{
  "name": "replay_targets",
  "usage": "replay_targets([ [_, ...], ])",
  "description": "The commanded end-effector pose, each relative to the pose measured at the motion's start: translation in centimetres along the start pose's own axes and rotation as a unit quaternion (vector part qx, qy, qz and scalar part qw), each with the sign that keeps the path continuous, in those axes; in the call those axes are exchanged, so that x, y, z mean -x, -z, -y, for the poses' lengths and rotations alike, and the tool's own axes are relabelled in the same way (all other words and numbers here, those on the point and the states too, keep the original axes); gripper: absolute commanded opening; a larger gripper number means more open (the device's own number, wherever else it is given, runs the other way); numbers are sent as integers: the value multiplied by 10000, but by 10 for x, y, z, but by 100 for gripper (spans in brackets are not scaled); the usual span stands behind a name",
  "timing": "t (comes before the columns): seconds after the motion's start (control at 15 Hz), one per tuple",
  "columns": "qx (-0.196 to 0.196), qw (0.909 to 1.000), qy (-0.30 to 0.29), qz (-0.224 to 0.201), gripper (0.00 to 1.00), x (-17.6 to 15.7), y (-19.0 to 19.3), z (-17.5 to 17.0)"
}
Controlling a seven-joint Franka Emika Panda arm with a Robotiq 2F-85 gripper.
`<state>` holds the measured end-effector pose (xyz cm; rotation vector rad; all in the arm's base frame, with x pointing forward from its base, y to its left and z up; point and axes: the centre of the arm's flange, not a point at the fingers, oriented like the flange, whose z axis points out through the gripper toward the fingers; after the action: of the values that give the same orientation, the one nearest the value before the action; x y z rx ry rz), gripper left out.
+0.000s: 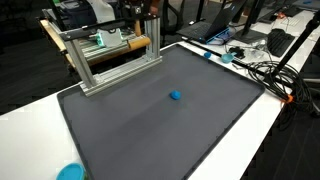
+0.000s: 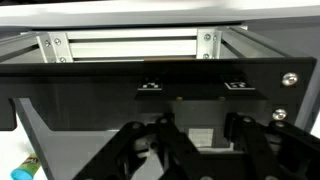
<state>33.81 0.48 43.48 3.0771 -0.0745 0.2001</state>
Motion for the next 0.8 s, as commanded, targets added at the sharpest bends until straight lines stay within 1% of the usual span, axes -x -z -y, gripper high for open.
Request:
replay_targets([
  [0.0, -98, 9999, -16, -69, 22, 2, 0, 6],
  [0.27, -180, 9994, 72, -282, 22, -19, 11, 16],
  [0.4, -140, 9986, 67, -496, 22, -40, 16, 28],
  [0.53, -9, 9978, 44, -668, 22, -64, 21, 42],
  [0.6, 97, 9973, -1, -723, 22, -78, 22, 51],
  [0.73, 140, 9969, -143, -756, 22, -104, 26, 65],
])
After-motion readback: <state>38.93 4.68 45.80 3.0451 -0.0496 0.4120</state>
